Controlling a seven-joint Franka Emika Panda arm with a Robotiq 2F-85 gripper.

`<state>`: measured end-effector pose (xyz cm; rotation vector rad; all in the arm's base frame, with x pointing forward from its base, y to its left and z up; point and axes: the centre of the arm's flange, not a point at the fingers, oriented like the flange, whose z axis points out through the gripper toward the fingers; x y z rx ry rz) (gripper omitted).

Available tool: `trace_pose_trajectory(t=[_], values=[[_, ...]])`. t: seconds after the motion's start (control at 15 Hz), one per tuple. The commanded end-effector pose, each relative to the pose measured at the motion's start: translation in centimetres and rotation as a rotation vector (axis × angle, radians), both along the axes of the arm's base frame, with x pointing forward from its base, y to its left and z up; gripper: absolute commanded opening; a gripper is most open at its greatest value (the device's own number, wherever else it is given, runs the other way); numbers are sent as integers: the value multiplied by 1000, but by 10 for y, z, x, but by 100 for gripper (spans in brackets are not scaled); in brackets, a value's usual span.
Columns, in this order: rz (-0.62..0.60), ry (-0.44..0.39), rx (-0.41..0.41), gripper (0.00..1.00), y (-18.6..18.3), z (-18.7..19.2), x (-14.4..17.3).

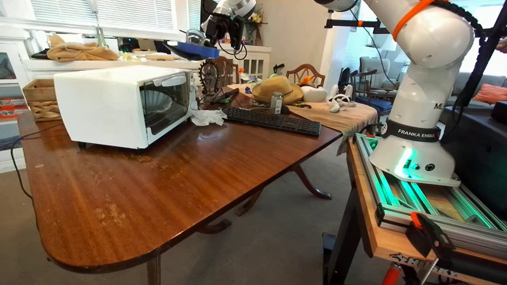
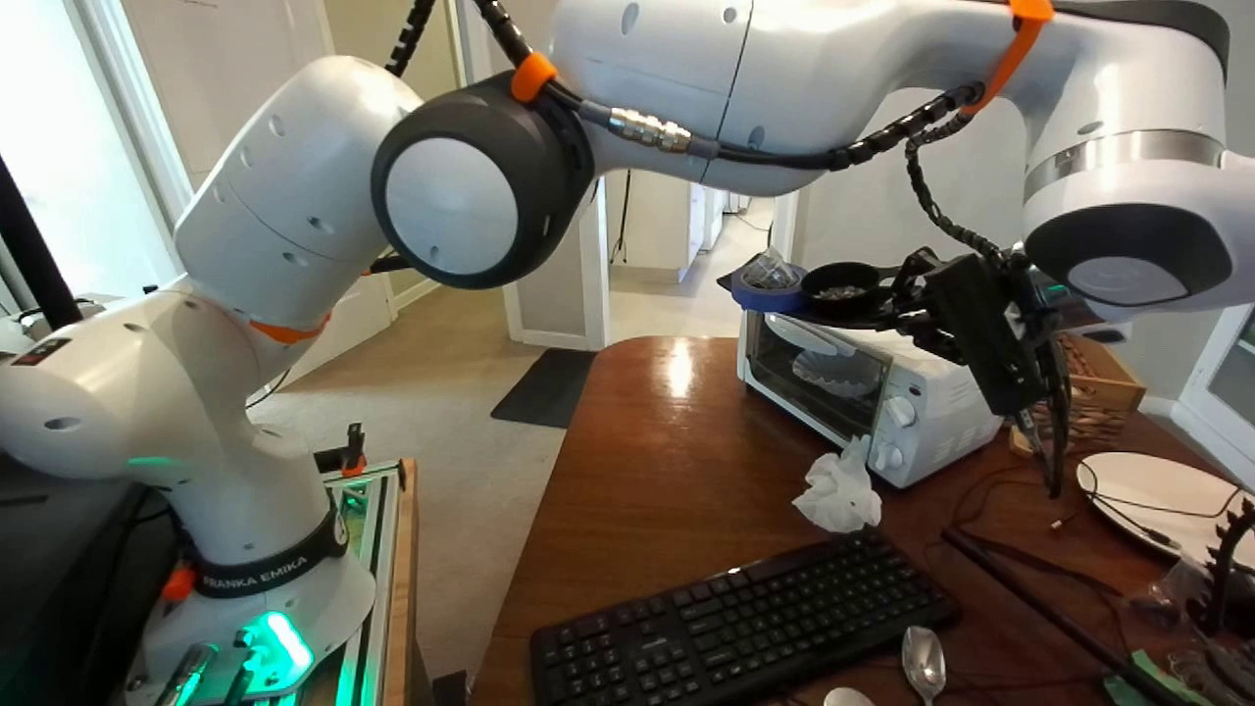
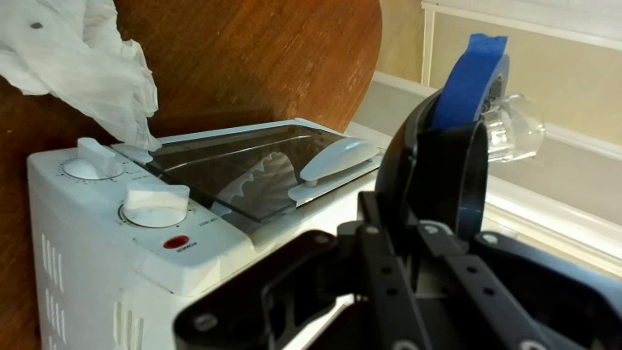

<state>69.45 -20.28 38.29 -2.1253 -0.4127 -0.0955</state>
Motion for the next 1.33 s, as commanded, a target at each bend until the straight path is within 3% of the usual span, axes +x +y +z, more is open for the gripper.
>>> trace_pose_trajectory(t=[0.0,0.27,0.53,0.6,0.93,1.0,1.27], values=[[0,-2,-1,2,0,0,1],[-10,38,21,2,-9,-6,1],[-25,16,72,2,-13,-8,0],[-18,15,12,9,-10,-14,-1],[-25,9,24,9,-12,-13,-1],[-20,31,43,2,-14,-11,-1],[3,112,136,2,-21,-9,-7]])
